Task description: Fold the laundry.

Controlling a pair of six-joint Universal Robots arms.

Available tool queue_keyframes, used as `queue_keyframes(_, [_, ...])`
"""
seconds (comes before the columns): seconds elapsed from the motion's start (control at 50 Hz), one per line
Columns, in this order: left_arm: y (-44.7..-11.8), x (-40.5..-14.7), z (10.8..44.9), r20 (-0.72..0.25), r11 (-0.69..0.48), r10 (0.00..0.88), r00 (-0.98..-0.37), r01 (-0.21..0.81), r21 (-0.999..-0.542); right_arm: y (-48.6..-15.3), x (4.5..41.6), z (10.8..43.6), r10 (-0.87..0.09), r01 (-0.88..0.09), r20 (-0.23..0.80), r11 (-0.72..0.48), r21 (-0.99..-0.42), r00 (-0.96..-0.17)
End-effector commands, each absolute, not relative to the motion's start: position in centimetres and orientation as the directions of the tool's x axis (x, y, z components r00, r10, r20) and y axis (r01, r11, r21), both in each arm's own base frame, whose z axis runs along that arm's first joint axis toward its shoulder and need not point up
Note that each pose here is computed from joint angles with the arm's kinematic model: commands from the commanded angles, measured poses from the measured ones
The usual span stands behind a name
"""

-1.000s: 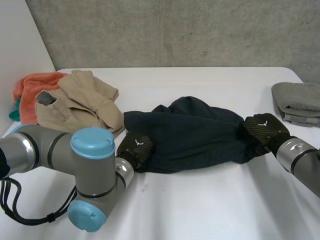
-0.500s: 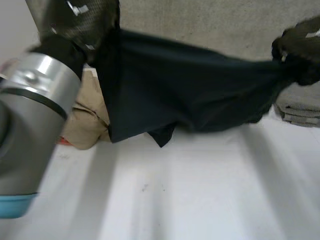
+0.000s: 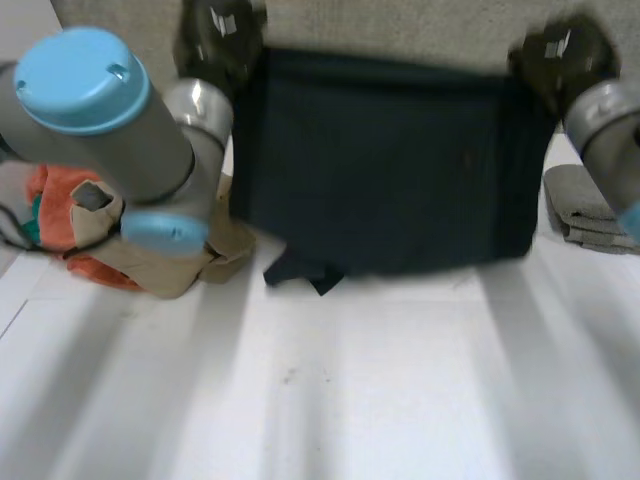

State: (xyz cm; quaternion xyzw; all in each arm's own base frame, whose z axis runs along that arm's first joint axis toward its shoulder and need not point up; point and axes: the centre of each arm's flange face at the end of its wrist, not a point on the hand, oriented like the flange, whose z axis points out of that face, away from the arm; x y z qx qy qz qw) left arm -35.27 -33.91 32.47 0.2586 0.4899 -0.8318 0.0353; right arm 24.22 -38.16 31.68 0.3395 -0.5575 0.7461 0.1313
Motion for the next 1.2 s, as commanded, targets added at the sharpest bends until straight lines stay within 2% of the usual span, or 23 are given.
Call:
queue_keyframes(0.02, [-34.9,-34.4,42.0,-0.307,-0.83,0.051,-0.95,0.13,-0.542,-39.1,25.2,40.7,0.121,-0.376,0.446,-0.749,-0.546,-0.887])
queue_keyframes(0.04, [-34.7,-34.3,42.6,-0.29,-0.842,0.057,-0.955,0.11,-0.528,-38.9,25.4,41.5,0.131,-0.36,0.425,-0.774,-0.521,-0.896])
queue_keyframes(0.1, [-33.9,-33.9,43.8,-0.245,-0.848,0.107,-0.964,0.04,-0.528,-38.7,25.6,41.7,0.122,-0.353,0.423,-0.774,-0.525,-0.898])
queue_keyframes(0.18, [-33.4,-33.8,42.6,-0.256,-0.812,0.152,-0.955,0.027,-0.583,-38.4,26.4,39.8,0.056,-0.357,0.462,-0.72,-0.595,-0.885])
queue_keyframes(0.2, [-33.3,-33.7,42.2,-0.26,-0.803,0.157,-0.953,0.03,-0.595,-38.6,26.5,38.2,0.019,-0.371,0.486,-0.672,-0.641,-0.874])
queue_keyframes(0.26, [-33.1,-33.8,39.6,-0.297,-0.759,0.186,-0.937,0.055,-0.649,-38.9,26.5,34.9,-0.05,-0.4,0.519,-0.576,-0.713,-0.853])
queue_keyframes(0.28, [-33.1,-33.8,38.8,-0.31,-0.746,0.197,-0.93,0.062,-0.663,-38.9,26.5,32.6,-0.096,-0.421,0.537,-0.511,-0.749,-0.838])
queue_keyframes(0.3, [-33.1,-34.0,36.9,-0.336,-0.716,0.226,-0.915,0.078,-0.694,-38.8,26.6,31.6,-0.121,-0.43,0.544,-0.483,-0.763,-0.83])
queue_keyframes(0.36, [-33.0,-34.4,33.4,-0.375,-0.657,0.279,-0.884,0.109,-0.746,-38.7,26.6,27.2,-0.198,-0.465,0.565,-0.39,-0.795,-0.801])
queue_keyframes(0.38, [-32.9,-34.5,30.7,-0.396,-0.603,0.316,-0.862,0.14,-0.786,-38.7,26.6,26.2,-0.211,-0.474,0.569,-0.369,-0.8,-0.795])
queue_keyframes(0.48, [-31.8,-34.6,21.2,-0.421,-0.376,0.436,-0.795,0.265,-0.888,-38.6,26.6,20.8,-0.297,-0.516,0.575,-0.258,-0.817,-0.762])
queue_keyframes(0.54, [-30.1,-34.2,17.2,-0.423,-0.238,0.508,-0.75,0.35,-0.906,-37.9,26.5,18.4,-0.343,-0.566,0.597,-0.197,-0.801,-0.725])
queue_keyframes(0.62, [-27.9,-33.2,15.9,-0.402,-0.1,0.563,-0.722,0.423,-0.9,-36.3,25.5,17.0,-0.405,-0.635,0.619,-0.112,-0.764,-0.673])
queue_keyframes(0.72, [-24.6,-31.0,19.8,-0.385,-0.017,0.574,-0.722,0.46,-0.888,-32.9,24.4,17.9,-0.487,-0.702,0.626,-0.036,-0.711,-0.609])
queue_keyframes(0.8, [-21.1,-29.6,21.9,-0.381,0.024,0.612,-0.693,0.498,-0.867,-28.7,23.2,20.0,-0.569,-0.778,0.639,0.002,-0.628,-0.518])
queue_keyframes(0.84, [-19.2,-29.2,22.7,-0.381,0.034,0.637,-0.67,0.518,-0.855,-25.5,22.2,20.9,-0.631,-0.836,0.645,0.01,-0.549,-0.431])
queue_keyframes(0.88, [-15.8,-28.1,23.3,-0.369,0.077,0.689,-0.623,0.57,-0.818,-23.3,21.4,21.3,-0.671,-0.873,0.647,0.001,-0.489,-0.363])
queue_keyframes(0.9, [-14.7,-27.8,23.3,-0.362,0.097,0.711,-0.603,0.593,-0.799,-21.4,20.5,21.6,-0.696,-0.903,0.653,-0.016,-0.429,-0.298])
queue_keyframes(0.92, [-13.6,-27.3,23.3,-0.353,0.12,0.731,-0.584,0.619,-0.776,-20.7,19.9,21.7,-0.705,-0.917,0.656,-0.021,-0.398,-0.269])
queue_keyframes(0.94, [-11.8,-26.5,23.2,-0.335,0.155,0.767,-0.547,0.665,-0.73,-20.1,19.3,21.7,-0.71,-0.928,0.66,-0.027,-0.372,-0.244])
queue_keyframes(0.98, [-10.5,-25.9,23.0,-0.312,0.187,0.797,-0.516,0.703,-0.686,-19.2,17.9,21.7,-0.708,-0.949,0.68,-0.041,-0.313,-0.193])
queue_keyframes(1.02, [-10.2,-25.9,23.1,-0.309,0.188,0.806,-0.505,0.714,-0.674,-19.0,17.4,21.8,-0.703,-0.952,0.686,-0.041,-0.304,-0.189])
queue_keyframes(1.2, [-14.6,-29.3,21.5,-0.368,0.081,0.747,-0.553,0.626,-0.775,-19.8,17.5,21.0,-0.722,-0.923,0.65,-0.04,-0.383,-0.238])
